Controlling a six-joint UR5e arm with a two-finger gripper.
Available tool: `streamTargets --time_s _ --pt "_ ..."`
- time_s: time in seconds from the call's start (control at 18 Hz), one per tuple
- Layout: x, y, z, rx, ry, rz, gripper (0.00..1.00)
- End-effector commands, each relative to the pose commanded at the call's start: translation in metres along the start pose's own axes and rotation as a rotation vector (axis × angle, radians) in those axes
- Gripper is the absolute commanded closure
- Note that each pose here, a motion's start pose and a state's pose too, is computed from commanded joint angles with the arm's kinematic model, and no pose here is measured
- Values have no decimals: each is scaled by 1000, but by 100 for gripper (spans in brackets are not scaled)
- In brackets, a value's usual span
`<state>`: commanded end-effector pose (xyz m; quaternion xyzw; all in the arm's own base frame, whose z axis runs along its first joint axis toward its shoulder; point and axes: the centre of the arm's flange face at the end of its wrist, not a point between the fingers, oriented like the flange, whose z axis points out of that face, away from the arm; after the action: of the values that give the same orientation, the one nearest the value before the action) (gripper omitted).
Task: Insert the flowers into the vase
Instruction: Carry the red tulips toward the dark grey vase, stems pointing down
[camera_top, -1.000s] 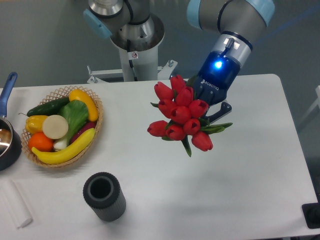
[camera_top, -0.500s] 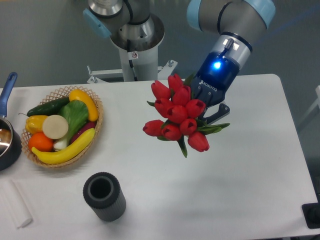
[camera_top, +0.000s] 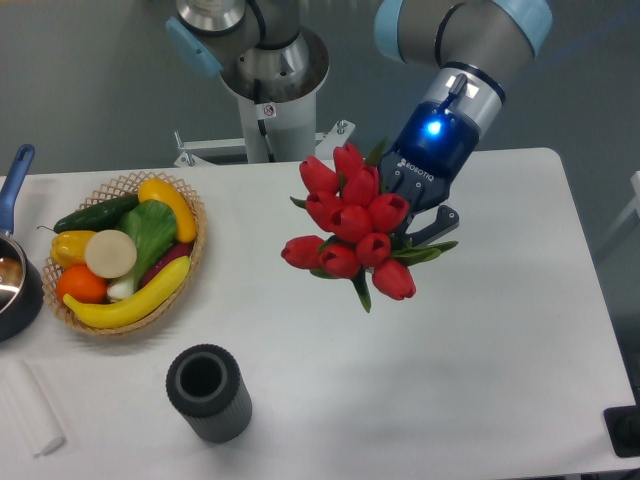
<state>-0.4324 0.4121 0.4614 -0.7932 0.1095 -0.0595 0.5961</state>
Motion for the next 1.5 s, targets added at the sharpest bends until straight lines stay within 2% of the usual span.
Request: streamTargets --time_s 0.22,0.5,0.94,1.5 --pt "1 -1 4 114 50 3 77" --pt "11 -10 26 284 170 -16 77" --pt "36 -32 70 336 283 3 78" --pt "43 -37 88 335 320 0 78"
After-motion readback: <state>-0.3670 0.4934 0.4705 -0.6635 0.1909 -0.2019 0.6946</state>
